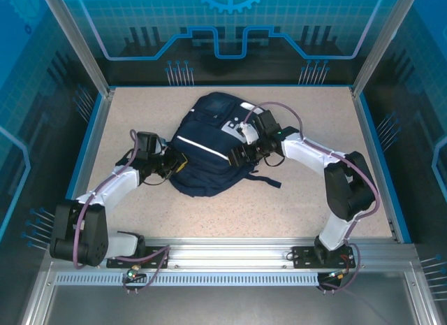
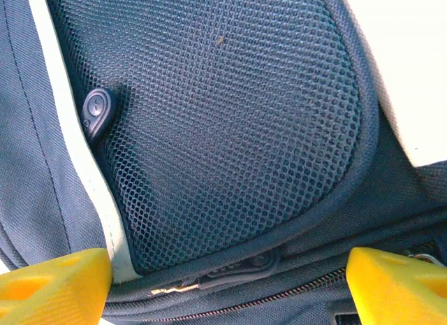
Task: Pack books, pencil case, and school supplies into a backpack
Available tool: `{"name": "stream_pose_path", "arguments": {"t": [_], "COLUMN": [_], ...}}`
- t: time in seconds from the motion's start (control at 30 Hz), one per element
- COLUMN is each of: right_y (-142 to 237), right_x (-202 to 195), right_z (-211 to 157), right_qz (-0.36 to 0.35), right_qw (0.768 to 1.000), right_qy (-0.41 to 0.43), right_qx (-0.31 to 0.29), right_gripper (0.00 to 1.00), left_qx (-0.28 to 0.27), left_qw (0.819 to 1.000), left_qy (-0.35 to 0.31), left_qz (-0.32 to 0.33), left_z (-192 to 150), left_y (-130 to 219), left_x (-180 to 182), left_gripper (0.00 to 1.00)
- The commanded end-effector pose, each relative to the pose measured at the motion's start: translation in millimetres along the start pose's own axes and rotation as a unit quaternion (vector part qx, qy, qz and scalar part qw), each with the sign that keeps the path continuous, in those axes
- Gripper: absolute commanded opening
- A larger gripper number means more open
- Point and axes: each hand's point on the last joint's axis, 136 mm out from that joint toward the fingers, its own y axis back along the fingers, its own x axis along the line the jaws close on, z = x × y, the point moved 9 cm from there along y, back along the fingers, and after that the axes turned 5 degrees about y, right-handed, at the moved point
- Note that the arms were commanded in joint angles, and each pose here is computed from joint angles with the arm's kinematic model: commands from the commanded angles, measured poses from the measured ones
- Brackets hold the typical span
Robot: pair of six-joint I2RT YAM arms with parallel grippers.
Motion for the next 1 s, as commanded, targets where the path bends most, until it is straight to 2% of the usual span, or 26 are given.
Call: {"name": "stream_pose_path", "arguments": {"t": [0.0, 0.33, 0.73, 0.83, 0.97], "right_y": [-5, -12, 1, 1, -2], "right_x": [7, 24, 62, 63, 57], "right_z": [15, 13, -29, -34, -32], "right_qz": [0.022, 0.079, 0.132, 0.101, 0.040], "right_qw": [0.999, 0.996, 0.986, 0.989, 0.993], "right_qy": [0.005, 0.043, 0.094, 0.100, 0.099], "right_qx": [-0.022, -0.019, 0.037, 0.046, 0.047], "right_gripper": [0.88, 0.83, 0.79, 0.70, 0.50], "left_qx": [0.000, 0.002, 0.005, 0.003, 0.001], "left_qw": [1.000, 1.000, 1.000, 1.000, 1.000], "left_qy": [-0.006, -0.006, -0.004, -0.004, -0.004], "left_qz": [-0.006, -0.010, -0.016, -0.019, -0.021], "left_z": [4, 5, 4, 5, 5], "left_y": [1, -1, -3, -3, -2], "left_x": [-5, -6, -5, -7, -8], "left_gripper": [0.12, 0.12, 0.12, 0.13, 0.12]}}
